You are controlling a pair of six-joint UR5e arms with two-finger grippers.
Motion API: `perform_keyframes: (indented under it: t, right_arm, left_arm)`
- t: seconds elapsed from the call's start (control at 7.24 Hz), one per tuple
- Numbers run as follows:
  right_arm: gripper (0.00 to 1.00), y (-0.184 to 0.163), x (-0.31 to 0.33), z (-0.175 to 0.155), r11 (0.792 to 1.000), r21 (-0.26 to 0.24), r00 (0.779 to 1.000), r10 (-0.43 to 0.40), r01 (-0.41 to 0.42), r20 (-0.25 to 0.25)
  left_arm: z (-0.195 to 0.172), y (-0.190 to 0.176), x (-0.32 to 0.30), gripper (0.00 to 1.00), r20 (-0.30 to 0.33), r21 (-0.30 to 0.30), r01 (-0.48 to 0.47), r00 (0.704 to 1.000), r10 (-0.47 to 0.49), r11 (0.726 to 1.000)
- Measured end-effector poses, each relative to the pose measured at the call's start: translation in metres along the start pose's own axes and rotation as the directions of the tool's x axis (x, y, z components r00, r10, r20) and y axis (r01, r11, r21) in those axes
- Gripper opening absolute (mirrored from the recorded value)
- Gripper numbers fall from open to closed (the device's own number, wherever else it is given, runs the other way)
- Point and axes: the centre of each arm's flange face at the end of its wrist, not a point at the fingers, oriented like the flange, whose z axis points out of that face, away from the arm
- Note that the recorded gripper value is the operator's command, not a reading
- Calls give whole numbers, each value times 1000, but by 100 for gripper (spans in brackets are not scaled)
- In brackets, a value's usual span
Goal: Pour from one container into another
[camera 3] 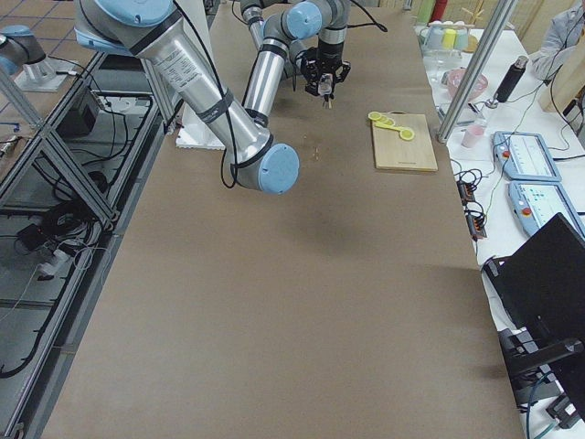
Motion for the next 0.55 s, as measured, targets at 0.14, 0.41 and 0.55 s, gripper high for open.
perform_keyframes:
  t: [0.14,0.41,0.55]
  right_arm:
    - [0,24,7,3,999,45,1000,3,-3,-5]
    - [0,65,22,5,991,135,1000,7,-5,-10]
    - [0,79,33,4,984,180,1000,10,-9,-6]
  left_arm:
    - [-1,-1,-14,0,26,0,-11,1000,11,1000]
    - [-8,-6,-56,0,90,-3,-43,995,43,999]
    - [-13,-7,-75,0,117,-9,-55,992,56,998]
